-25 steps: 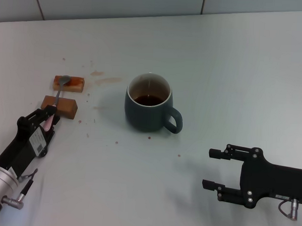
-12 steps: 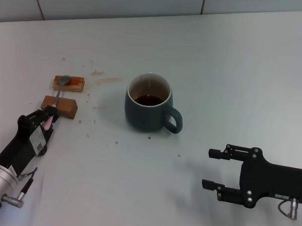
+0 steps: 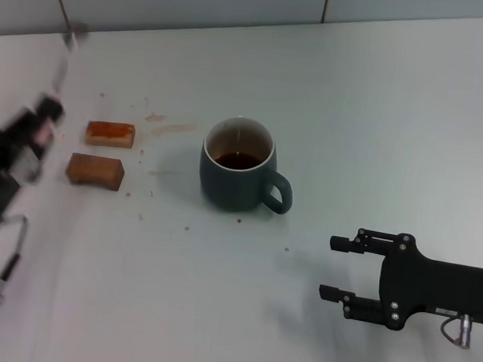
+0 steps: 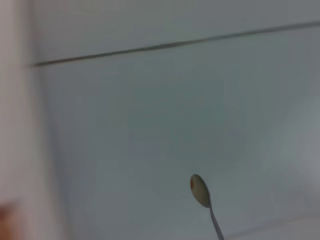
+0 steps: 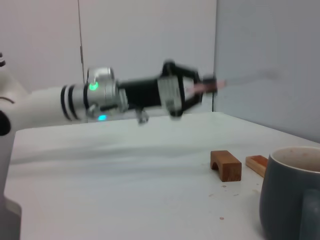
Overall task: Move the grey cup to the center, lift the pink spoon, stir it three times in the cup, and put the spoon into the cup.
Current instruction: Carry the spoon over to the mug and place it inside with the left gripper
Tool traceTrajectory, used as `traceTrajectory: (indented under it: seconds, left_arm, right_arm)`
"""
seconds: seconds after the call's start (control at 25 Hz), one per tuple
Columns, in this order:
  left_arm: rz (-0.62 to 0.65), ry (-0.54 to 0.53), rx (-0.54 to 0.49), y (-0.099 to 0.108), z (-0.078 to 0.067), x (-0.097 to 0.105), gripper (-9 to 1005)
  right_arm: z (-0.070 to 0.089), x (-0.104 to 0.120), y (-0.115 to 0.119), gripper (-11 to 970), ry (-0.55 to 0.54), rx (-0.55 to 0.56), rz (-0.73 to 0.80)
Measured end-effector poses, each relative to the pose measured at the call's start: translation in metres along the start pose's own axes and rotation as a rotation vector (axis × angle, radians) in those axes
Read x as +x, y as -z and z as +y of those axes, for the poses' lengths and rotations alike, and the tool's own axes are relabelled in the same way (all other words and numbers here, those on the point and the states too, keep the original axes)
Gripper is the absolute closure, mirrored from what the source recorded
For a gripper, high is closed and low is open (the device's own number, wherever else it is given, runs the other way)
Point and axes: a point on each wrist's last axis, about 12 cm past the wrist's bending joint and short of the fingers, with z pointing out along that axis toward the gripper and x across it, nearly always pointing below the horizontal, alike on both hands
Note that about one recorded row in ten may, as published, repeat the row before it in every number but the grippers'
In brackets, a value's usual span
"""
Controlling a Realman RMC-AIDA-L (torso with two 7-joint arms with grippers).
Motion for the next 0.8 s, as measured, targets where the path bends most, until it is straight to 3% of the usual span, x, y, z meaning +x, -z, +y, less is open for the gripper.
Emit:
traceTrajectory:
  seconds: [0.04, 0.08, 0.12, 0.16, 0.28, 0.32, 0.4, 0.48, 0.56, 0.6, 0.68, 0.72, 0.76, 0.8]
  left_arm:
    - [0.022, -0.102, 0.113, -0.010, -0.015, -0.014, 867]
    - [0.022, -0.102, 0.113, -0.010, -0.015, -0.014, 867]
    - [0.095, -0.230, 0.223, -0.027, -0.031, -0.028, 866]
    - [0.095, -0.230, 0.223, -0.027, -0.031, -0.028, 866]
    - [0.236, -0.409, 0.325, -0.053, -0.053, -0.045, 864]
    - [0.333, -0.520, 0.373, -0.070, -0.067, -0.053, 864]
    - [0.333, -0.520, 0.373, -0.070, -0.067, -0.053, 863]
    - [0.448, -0.669, 0.434, -0.090, -0.089, -0.061, 862]
    - [0.471, -0.705, 0.448, -0.094, -0.094, -0.062, 861]
    - [0.566, -0.874, 0.506, -0.109, -0.121, -0.069, 861]
    - [0.612, -0.960, 0.522, -0.114, -0.135, -0.071, 860]
    - [0.680, -1.079, 0.528, -0.120, -0.151, -0.072, 859]
    - [0.680, -1.079, 0.528, -0.120, -0.151, -0.072, 859]
    - [0.755, -1.191, 0.515, -0.124, -0.164, -0.072, 858]
  right_arm:
    - [0.000, 0.000, -0.001, 283, 0.000, 0.000, 0.000]
    - [0.000, 0.000, -0.001, 283, 0.000, 0.000, 0.000]
    - [0.000, 0.000, -0.001, 283, 0.000, 0.000, 0.000]
    - [0.000, 0.000, -0.001, 283, 0.000, 0.002, 0.000]
    - [0.000, 0.000, -0.001, 283, 0.000, 0.004, 0.002]
    - [0.000, 0.001, -0.001, 283, -0.003, 0.008, 0.005]
    - [0.000, 0.001, -0.002, 283, -0.004, 0.010, 0.006]
    - [0.000, 0.002, -0.003, 284, -0.010, 0.014, 0.007]
    - [0.001, 0.003, -0.004, 284, -0.017, 0.018, 0.009]
    - [0.001, 0.004, -0.004, 284, -0.019, 0.019, 0.010]
    - [0.001, 0.004, -0.005, 284, -0.021, 0.021, 0.011]
    - [0.001, 0.004, -0.005, 284, -0.022, 0.023, 0.012]
    - [0.001, 0.004, -0.005, 284, -0.022, 0.023, 0.012]
    - [0.001, 0.005, -0.005, 284, -0.025, 0.025, 0.014]
